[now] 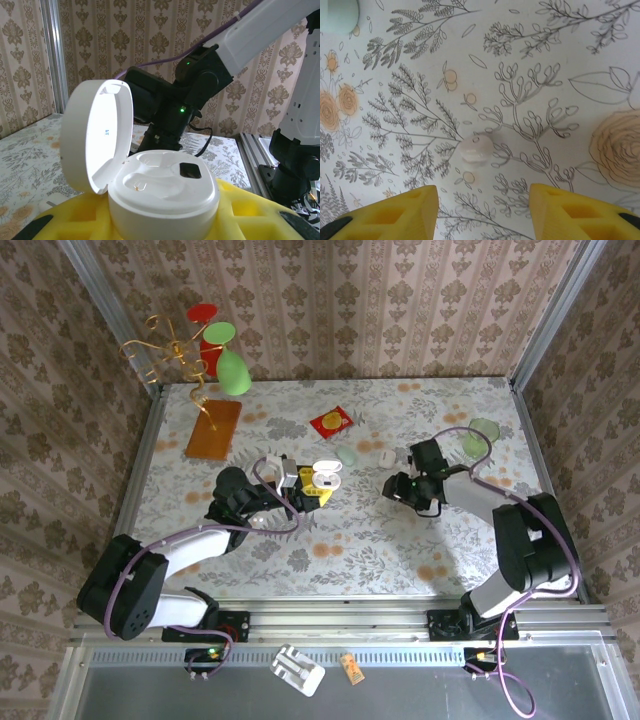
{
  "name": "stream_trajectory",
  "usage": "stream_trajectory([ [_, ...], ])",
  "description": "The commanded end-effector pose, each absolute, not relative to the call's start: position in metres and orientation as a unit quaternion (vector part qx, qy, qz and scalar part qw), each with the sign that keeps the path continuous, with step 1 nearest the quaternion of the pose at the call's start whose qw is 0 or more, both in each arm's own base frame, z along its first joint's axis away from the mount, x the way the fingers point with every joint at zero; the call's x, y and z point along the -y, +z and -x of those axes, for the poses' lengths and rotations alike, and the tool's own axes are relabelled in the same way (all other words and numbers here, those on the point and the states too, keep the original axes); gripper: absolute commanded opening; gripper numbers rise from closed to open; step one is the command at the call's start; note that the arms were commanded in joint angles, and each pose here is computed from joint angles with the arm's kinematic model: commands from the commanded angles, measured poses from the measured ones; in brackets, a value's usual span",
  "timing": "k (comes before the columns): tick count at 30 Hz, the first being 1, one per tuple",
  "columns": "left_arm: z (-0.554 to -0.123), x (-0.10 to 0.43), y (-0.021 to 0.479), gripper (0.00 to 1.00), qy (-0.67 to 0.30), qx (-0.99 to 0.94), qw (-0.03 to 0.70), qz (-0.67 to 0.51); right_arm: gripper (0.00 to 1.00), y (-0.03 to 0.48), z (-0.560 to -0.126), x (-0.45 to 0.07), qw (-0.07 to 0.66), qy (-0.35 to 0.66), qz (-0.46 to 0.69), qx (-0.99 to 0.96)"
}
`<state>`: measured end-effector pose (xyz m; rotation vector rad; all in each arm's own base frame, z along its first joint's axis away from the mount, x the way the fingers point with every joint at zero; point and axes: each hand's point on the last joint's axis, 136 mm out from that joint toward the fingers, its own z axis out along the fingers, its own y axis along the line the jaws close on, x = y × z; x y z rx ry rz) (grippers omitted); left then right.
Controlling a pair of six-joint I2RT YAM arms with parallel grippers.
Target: Insert wireless bluetooth earbuds into charging case
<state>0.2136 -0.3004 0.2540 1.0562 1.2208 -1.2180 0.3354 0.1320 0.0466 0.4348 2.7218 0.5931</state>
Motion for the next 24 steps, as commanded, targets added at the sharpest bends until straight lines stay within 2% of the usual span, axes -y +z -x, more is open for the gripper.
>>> stream_trajectory([
  [1,-0.209,0.297,0.267,0.25,-0.504,-0.487,0.551,-0.453,0.5,0.048,-0.345,-0.142,0.15,0.222,-0.166,-0.949],
  [14,-0.21,0.292,0.265,0.25,-0.501,-0.49,0.555,-0.449,0.43,0.037,-0.356,-0.153,0.125,0.213,-0.127,-0.961],
  [24,-0.211,0.292,0.265,0.25,-0.5,-0.49,0.555,-0.449,0.43,0.04,-0.366,-0.16,0.129,0.21,-0.083,-0.966],
])
